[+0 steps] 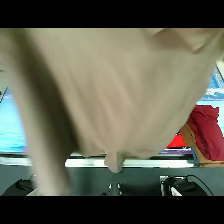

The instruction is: Fold the shirts.

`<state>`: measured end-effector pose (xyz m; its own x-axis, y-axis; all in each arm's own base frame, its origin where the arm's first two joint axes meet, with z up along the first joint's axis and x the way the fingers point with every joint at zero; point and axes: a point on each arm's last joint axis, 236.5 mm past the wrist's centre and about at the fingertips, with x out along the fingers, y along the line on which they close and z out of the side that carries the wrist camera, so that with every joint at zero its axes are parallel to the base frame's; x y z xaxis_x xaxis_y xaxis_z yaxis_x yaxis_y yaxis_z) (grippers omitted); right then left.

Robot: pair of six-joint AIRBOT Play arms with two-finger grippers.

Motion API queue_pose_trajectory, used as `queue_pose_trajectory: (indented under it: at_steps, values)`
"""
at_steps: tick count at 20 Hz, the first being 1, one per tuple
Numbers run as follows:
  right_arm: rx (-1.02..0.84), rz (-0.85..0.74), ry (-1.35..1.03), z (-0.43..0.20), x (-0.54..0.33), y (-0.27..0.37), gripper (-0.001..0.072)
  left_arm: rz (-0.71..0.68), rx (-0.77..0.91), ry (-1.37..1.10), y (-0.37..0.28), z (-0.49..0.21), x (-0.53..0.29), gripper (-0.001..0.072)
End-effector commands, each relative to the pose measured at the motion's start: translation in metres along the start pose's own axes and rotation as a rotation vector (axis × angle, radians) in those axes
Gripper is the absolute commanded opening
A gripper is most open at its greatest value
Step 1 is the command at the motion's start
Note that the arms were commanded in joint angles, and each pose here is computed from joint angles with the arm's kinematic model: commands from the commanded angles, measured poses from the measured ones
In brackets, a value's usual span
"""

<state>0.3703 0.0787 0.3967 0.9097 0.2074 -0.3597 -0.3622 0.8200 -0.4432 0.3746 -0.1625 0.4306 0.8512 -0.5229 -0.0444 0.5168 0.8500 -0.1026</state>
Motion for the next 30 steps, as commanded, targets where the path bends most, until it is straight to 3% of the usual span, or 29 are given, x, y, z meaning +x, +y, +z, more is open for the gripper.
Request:
queue_pose_trajectory:
  at_steps: [1,5,11,12,13,14,15,17,18,19,22,26,30]
  values:
    - [0.023,0.075,0.245,-0.070,0.122,0.020,0.0020,0.049,-0.078,0.302,0.044,-0.134,0.076,0.0022]
    - [0.171,0.166,0.441,-0.155,0.238,0.069,0.0022,0.064,-0.186,0.611,0.075,-0.284,0.130,0.0025]
    - [0.362,0.416,0.631,-0.219,0.276,0.157,0.0031,0.015,-0.580,0.935,0.044,-0.412,0.136,0.0028]
    - [0.379,0.421,0.627,-0.217,0.275,0.154,0.0144,0.002,-0.642,0.961,0.039,-0.415,0.133,0.0160]
    - [0.389,0.427,0.623,-0.215,0.269,0.145,0.0315,-0.011,-0.665,0.989,0.039,-0.414,0.126,0.0452]
    - [0.354,0.444,0.624,-0.214,0.257,0.130,0.0493,-0.026,-0.674,1.036,0.044,-0.410,0.112,0.0649]
    - [0.313,0.459,0.644,-0.221,0.241,0.112,0.0548,-0.046,-0.672,1.096,0.052,-0.405,0.093,0.0620]
    - [0.315,0.516,0.782,-0.257,0.187,0.077,0.0546,-0.060,-0.686,1.223,0.070,-0.398,0.043,0.0503]
    - [0.360,0.549,0.862,-0.279,0.163,0.067,0.0449,-0.031,-0.688,1.272,0.077,-0.400,0.017,0.0503]
    - [0.405,0.596,0.936,-0.301,0.140,0.064,0.0415,0.002,-0.693,1.301,0.079,-0.406,-0.005,0.0505]
    - [0.551,0.622,1.012,-0.354,0.107,0.081,0.0410,0.041,-0.769,1.357,0.041,-0.459,-0.066,0.0609]
    - [0.601,0.669,1.022,-0.392,0.093,0.132,0.0410,-0.024,-0.925,1.302,-0.032,-0.518,-0.093,0.0608]
    - [0.612,0.668,1.034,-0.405,0.093,0.141,0.0429,-0.019,-0.945,1.291,-0.064,-0.544,-0.082,0.0608]
